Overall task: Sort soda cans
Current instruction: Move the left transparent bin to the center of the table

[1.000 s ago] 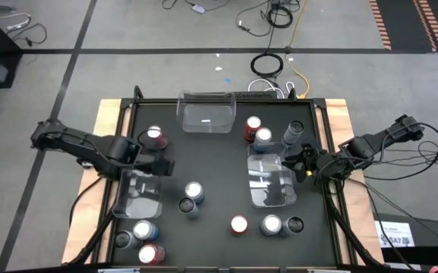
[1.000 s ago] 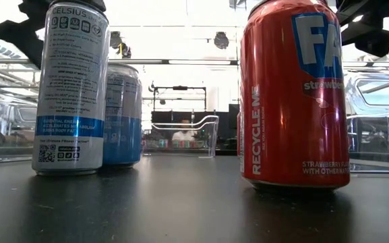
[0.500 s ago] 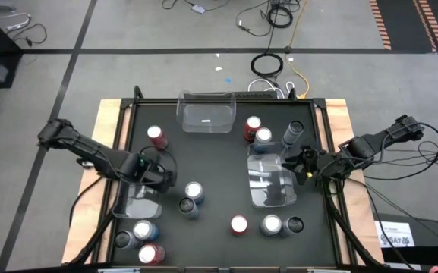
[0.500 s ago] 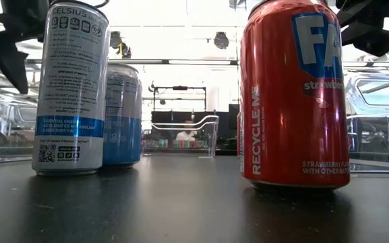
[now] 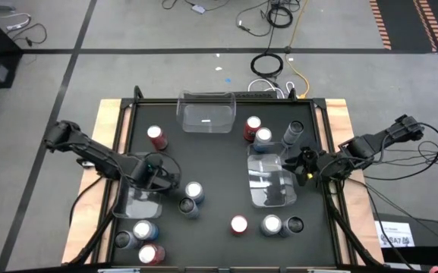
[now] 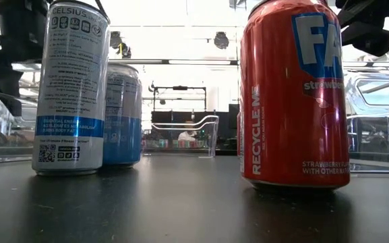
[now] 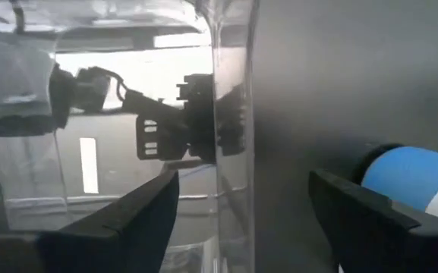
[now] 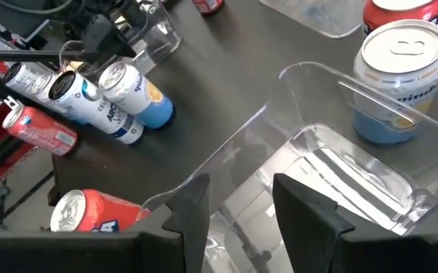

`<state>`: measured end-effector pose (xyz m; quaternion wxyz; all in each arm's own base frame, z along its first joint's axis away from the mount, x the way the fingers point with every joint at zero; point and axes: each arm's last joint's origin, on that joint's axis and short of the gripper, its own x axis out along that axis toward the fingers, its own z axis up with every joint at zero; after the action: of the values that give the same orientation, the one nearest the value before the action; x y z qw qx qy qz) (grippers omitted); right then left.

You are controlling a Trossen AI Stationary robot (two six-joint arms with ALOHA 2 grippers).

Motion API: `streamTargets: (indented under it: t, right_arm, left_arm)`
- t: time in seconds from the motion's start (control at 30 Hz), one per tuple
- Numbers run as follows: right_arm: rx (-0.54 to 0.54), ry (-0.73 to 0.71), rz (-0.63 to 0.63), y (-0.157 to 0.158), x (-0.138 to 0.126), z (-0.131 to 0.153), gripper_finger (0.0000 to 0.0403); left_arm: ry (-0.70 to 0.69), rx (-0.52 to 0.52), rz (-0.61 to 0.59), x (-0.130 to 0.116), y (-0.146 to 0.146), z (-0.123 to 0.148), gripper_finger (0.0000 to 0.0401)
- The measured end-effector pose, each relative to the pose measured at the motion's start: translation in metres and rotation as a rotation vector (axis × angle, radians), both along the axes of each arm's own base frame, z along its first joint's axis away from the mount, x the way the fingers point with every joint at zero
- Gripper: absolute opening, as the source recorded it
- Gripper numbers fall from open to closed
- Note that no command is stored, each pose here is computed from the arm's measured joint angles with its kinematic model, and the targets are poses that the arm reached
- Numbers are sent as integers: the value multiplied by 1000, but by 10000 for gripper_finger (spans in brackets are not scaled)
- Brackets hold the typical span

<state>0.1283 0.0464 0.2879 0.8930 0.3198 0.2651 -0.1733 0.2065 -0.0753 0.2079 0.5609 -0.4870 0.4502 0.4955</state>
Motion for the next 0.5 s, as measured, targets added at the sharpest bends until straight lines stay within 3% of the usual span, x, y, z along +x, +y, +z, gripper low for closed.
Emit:
streamTargets:
  t: [0.5]
  right_arm:
    - [-14,-6,12,0,1,1,137]
  left_arm:
    - [-18,-22,35,6,0,-5,103]
